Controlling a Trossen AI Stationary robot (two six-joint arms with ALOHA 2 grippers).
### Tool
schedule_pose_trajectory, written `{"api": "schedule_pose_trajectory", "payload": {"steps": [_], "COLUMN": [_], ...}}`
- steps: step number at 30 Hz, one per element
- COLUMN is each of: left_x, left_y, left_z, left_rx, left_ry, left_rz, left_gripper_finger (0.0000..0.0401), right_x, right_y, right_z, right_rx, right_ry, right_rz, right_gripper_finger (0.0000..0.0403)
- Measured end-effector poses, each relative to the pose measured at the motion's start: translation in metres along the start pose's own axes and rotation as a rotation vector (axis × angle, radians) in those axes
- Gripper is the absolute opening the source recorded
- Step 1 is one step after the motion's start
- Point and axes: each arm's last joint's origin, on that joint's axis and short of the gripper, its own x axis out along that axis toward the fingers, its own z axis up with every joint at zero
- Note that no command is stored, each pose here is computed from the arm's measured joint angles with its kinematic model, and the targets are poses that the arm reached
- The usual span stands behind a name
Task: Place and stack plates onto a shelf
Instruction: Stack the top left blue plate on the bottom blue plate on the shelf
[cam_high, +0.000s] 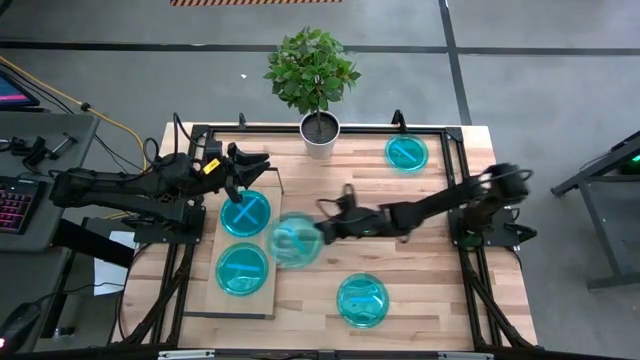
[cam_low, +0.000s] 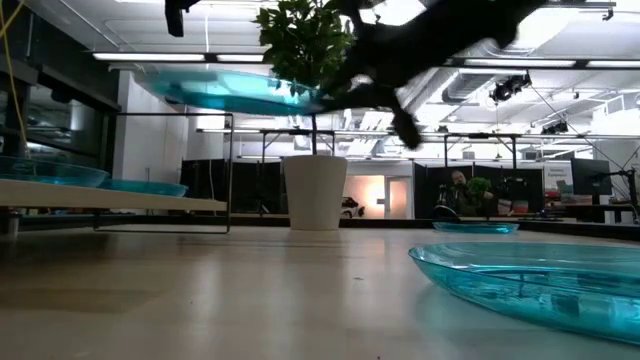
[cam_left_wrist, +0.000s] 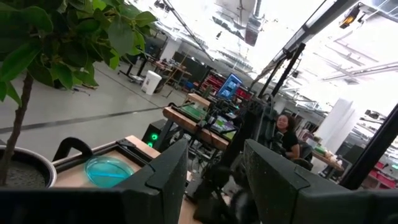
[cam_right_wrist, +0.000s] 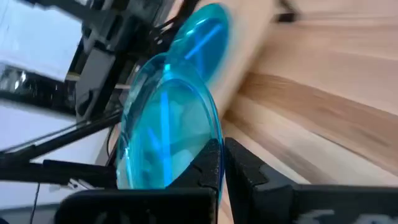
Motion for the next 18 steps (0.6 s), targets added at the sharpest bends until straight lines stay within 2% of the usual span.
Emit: {"api": "schedule_pose_trajectory", "payload": {"steps": [8,18], "left_x": [0.0,0.0], "left_y": [0.0,0.0], "left_z": [0.0,0.0], "left_rx": [0.0,0.0], "left_ry": [0.001,0.001], "left_rz": [0.0,0.0], "left_gripper_finger": [0.0147,0.0147], "right_x": [0.079,0.14], "right_y": [0.036,0.047], "right_z": [0.002,-0.017], "right_rx": [-0.109,-0.108], "right_ry": [0.107,0.191], "right_rz": [0.062,0.096], "right_gripper_finger": [0.0,0.0]}}
